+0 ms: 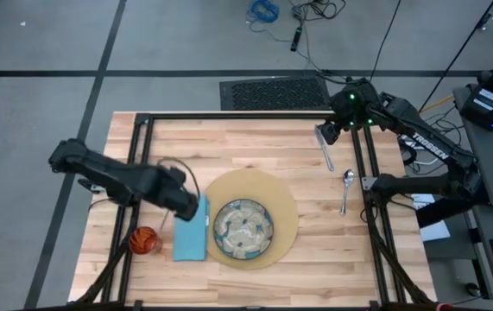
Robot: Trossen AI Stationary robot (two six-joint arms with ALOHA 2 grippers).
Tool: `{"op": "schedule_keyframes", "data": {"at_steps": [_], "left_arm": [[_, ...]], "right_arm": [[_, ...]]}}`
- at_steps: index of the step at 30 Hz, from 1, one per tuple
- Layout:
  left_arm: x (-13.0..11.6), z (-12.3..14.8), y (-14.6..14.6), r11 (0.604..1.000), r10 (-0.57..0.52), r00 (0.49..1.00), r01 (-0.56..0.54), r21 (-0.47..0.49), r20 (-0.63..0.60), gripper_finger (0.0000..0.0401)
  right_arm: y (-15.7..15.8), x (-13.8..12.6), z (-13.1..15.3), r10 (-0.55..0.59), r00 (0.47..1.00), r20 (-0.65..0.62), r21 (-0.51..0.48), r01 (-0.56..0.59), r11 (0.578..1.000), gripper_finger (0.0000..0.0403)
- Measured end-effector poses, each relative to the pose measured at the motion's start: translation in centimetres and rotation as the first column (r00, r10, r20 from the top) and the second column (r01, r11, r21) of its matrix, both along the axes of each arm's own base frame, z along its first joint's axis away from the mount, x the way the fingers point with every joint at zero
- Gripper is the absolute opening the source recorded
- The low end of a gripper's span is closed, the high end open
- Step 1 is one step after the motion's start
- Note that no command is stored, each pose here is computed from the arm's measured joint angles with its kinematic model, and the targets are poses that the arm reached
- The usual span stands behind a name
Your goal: Set table place
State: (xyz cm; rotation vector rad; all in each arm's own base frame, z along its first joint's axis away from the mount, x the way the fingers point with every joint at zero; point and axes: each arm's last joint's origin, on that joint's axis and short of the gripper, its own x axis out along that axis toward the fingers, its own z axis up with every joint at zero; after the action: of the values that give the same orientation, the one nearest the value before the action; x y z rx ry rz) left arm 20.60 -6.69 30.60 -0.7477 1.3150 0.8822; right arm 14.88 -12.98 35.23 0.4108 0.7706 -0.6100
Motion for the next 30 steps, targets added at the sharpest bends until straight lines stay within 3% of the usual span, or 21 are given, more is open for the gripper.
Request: {"op": "schedule_keyframes", "data": {"at_steps": [6, 18, 30], "left_arm": [[1.8, -4.7, -2.0, 0.992, 0.093, 0.993, -0.099, -0.082, -0.079, 0.0000], [5.1, -12.2, -2.9, 1.000, 0.021, 0.933, -0.012, 0.027, -0.358, 0.0000], [6.9, -16.1, -2.7, 0.997, 0.037, 0.920, -0.006, 0.081, -0.390, 0.0000]], "right_arm": [[-0.1, 0.1, 0.1, 0.001, 1.000, 0.015, -0.014, 0.000, 1.000, 0.0208], [-0.2, 0.2, 0.2, 0.000, 1.000, 0.025, -0.022, 0.000, 1.000, 0.0208], [-0.2, 0.2, 0.2, 0.002, 1.000, 0.025, -0.019, -0.002, 1.000, 0.0208]]}}
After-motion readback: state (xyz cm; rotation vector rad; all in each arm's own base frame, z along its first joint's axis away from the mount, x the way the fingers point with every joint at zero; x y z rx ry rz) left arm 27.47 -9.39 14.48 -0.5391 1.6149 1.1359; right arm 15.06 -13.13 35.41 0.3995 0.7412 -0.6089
